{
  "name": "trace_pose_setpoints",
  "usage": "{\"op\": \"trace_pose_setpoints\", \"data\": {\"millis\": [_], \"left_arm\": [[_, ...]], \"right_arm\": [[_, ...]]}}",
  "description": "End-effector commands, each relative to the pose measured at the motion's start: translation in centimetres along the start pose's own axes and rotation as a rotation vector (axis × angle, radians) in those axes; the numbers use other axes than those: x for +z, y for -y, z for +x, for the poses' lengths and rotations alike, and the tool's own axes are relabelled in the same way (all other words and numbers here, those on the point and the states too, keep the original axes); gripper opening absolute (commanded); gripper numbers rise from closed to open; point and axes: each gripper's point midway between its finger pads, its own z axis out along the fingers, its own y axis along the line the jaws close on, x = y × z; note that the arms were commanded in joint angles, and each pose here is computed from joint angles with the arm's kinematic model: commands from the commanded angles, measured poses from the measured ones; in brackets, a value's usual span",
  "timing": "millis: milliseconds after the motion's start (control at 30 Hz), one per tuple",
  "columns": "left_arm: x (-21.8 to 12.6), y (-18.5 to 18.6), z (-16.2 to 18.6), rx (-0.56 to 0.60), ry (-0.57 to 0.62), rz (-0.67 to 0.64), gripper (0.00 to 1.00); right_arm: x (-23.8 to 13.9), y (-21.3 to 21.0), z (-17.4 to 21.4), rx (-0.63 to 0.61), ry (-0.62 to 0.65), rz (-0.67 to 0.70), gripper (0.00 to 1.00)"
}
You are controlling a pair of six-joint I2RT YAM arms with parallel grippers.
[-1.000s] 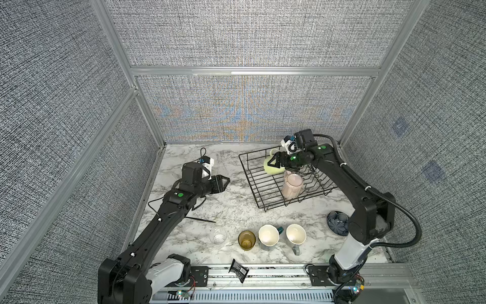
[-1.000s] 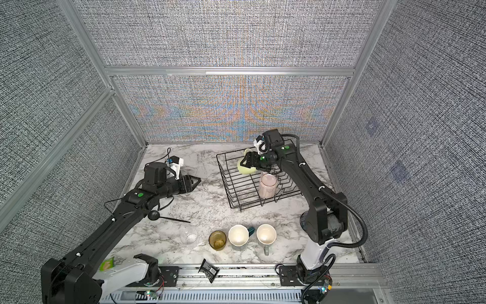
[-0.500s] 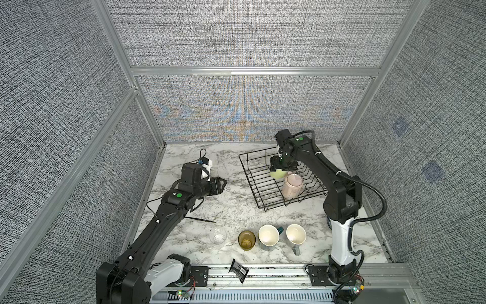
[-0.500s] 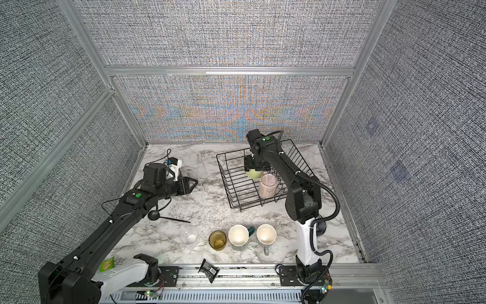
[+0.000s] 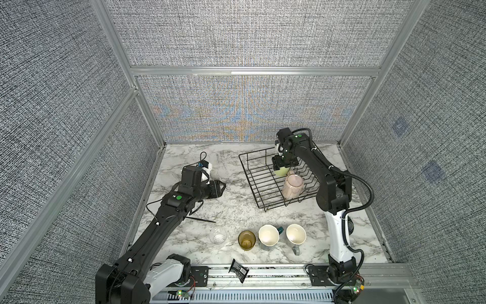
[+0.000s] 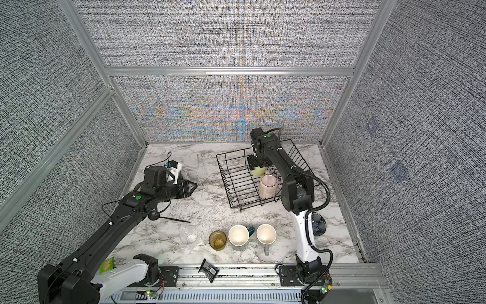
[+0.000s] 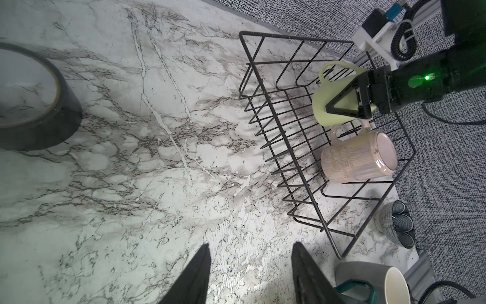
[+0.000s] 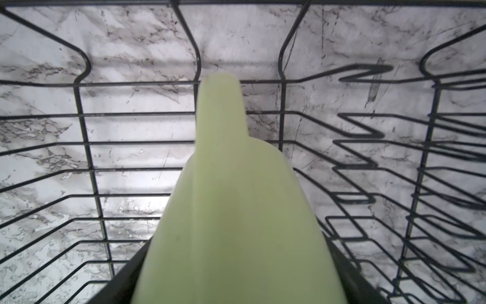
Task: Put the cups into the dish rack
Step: 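Set the pale green mug in the rack with the right gripper while the left withdraws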
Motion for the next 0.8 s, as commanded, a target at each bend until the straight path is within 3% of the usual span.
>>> {"op": "trace_pose_setpoints", "data": {"millis": [0, 233, 367, 633, 700, 767], "left_arm": [[-0.1, -0.2, -0.2, -0.018, 0.022, -0.008, 0.51], [0.1, -0.9, 0.4, -0.057, 0.039, -0.019, 0.51], [0.2, -1.2, 0.5, -0.069, 0.043, -0.03, 0.51], [-0.4, -1.9, 1.5, -0.082, 0.006, -0.074, 0.51], [-1.1, -2.4, 1.6, -0.103, 0.01, -0.109, 0.52], [-1.5, -2.6, 2.3, -0.123, -0.004, -0.119, 0.54]], "right_arm": [[0.1, -0.9, -0.9, -0.094, 0.029, -0.091, 0.61], [1.4, -0.8, -2.0, -0.143, 0.045, -0.126, 0.62], [2.5, -0.1, -2.3, -0.133, 0.027, -0.082, 0.63], [4.1, 1.0, -2.8, -0.126, 0.023, -0.014, 0.74], [4.2, 1.5, -3.0, -0.119, 0.032, 0.012, 0.79], [4.0, 1.7, -3.1, -0.11, 0.034, 0.025, 0.93]]}}
